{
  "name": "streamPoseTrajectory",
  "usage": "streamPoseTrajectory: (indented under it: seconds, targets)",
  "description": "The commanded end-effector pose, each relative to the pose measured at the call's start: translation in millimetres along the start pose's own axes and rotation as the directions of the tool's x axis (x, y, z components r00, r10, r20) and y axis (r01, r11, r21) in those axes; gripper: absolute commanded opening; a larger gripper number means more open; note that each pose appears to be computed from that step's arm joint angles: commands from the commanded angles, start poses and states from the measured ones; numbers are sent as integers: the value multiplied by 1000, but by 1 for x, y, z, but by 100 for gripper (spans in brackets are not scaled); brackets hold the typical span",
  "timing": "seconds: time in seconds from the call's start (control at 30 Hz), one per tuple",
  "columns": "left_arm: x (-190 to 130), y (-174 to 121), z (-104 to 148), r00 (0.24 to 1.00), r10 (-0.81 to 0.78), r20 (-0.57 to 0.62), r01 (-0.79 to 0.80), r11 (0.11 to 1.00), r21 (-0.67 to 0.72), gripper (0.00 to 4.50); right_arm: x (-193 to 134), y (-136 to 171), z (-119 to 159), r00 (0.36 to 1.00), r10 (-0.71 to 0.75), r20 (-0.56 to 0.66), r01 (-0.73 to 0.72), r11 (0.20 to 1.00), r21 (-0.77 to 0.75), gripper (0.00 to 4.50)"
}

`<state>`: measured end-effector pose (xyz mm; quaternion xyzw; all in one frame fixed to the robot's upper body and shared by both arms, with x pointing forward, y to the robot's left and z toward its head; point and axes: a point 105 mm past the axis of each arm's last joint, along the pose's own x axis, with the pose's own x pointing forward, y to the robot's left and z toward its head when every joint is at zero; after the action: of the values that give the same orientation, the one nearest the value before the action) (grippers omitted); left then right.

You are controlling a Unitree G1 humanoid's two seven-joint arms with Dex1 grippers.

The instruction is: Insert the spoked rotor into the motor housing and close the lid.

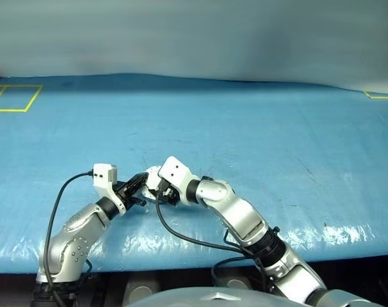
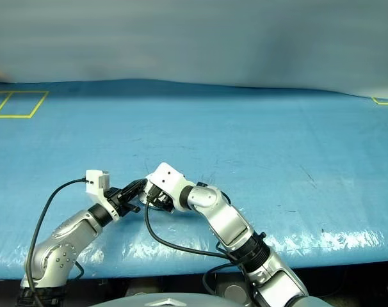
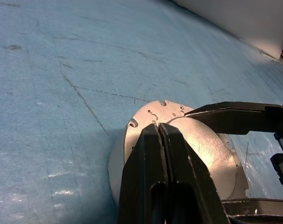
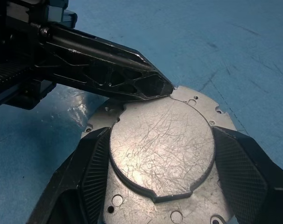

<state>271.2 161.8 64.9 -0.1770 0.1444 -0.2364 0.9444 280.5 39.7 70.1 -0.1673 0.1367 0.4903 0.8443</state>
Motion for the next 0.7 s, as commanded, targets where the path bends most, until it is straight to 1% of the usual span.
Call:
streamPoseTrajectory:
  seconds: [0.03, 0.3, 0.5, 0.7]
  targets:
    - [-2, 1, 3, 1000, 14, 8, -14, 1000, 7, 1, 0, -3, -31, 993, -23, -119, 28, 999, 39, 302]
    - [-4, 1, -2, 1000, 3, -19, -3, 1000, -2, 1, 1, -1, -32, 993, -17, -119, 23, 999, 45, 302]
    - [-4, -3, -10, 995, -41, -94, 45, 998, 40, 1, 0, -1, -32, 993, -17, -119, 22, 999, 47, 302]
    - [-5, 3, -18, 985, -47, -164, 57, 997, 54, 1, 0, -1, -33, 992, -19, -123, 24, 999, 45, 302]
